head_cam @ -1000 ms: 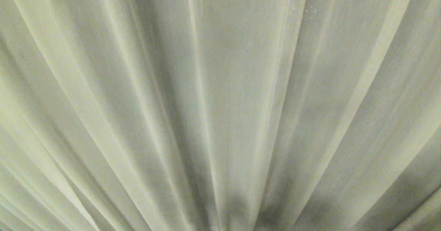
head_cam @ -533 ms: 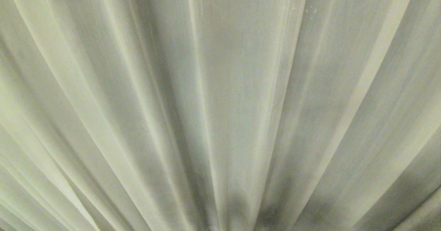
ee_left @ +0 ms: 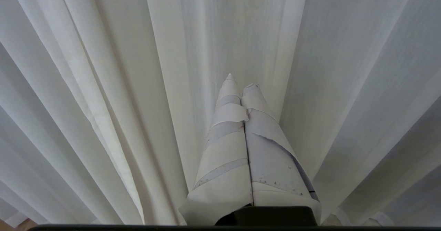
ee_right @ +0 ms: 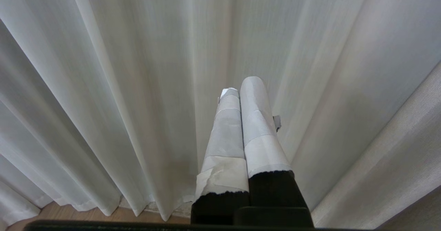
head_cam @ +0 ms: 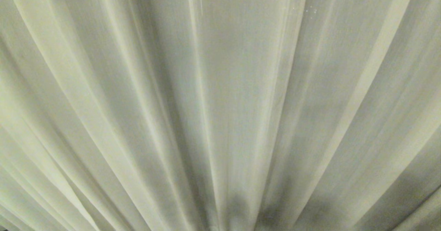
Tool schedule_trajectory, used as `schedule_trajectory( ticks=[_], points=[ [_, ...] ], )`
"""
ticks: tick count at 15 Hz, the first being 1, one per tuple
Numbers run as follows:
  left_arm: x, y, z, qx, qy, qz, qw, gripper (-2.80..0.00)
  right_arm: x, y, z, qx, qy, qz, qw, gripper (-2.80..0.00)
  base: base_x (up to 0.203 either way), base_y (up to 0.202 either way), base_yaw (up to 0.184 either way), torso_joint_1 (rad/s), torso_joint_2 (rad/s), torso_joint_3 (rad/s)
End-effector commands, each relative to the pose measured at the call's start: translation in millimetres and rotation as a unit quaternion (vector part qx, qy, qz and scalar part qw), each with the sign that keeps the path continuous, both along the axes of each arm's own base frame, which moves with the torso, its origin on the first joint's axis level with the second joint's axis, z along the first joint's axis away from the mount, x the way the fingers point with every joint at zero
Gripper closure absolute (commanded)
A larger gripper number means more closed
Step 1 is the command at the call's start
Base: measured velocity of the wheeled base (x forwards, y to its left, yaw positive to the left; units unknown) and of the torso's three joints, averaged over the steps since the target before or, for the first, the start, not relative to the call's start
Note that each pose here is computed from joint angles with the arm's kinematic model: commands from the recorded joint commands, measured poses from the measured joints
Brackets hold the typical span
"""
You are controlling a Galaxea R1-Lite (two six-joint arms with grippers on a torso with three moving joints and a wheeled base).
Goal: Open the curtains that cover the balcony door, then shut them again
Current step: Close the outer curtains on both sides
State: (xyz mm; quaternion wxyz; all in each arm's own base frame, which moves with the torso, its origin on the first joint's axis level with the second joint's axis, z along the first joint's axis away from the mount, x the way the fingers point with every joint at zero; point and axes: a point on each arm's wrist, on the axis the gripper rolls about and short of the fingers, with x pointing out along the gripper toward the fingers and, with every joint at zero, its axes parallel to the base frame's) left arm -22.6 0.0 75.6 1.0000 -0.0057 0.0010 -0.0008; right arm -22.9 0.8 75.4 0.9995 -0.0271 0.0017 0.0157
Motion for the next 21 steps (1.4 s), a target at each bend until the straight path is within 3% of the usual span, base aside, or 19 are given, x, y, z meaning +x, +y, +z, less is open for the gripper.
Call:
schedule_trajectory(
  ticks=[1, 13, 21],
  points=[
    [-0.2, 0.0, 0.0, 0.0, -0.002, 0.0, 1.0, 0.0, 0.0, 0.0, -0.1, 0.0, 0.0, 0.0, 1.0, 0.0, 0.0, 0.0, 0.0, 0.0, 0.0, 0.0],
    [-0.2, -0.1, -0.2, 0.003, -0.001, -0.002, 1.0, 0.0, 0.0, 0.0, -0.1, 0.0, 0.0, 0.0, 1.0, 0.0, 0.0, 0.0, 0.0, 0.0, 0.0, 0.0],
    [-0.2, 0.0, -0.2, 0.002, -0.001, -0.001, 1.0, 0.0, 0.0, 0.0, -0.1, 0.0, 0.0, 0.0, 1.0, 0.0, 0.0, -0.167, -0.001, 0.003, 0.0, 0.003]
  ],
)
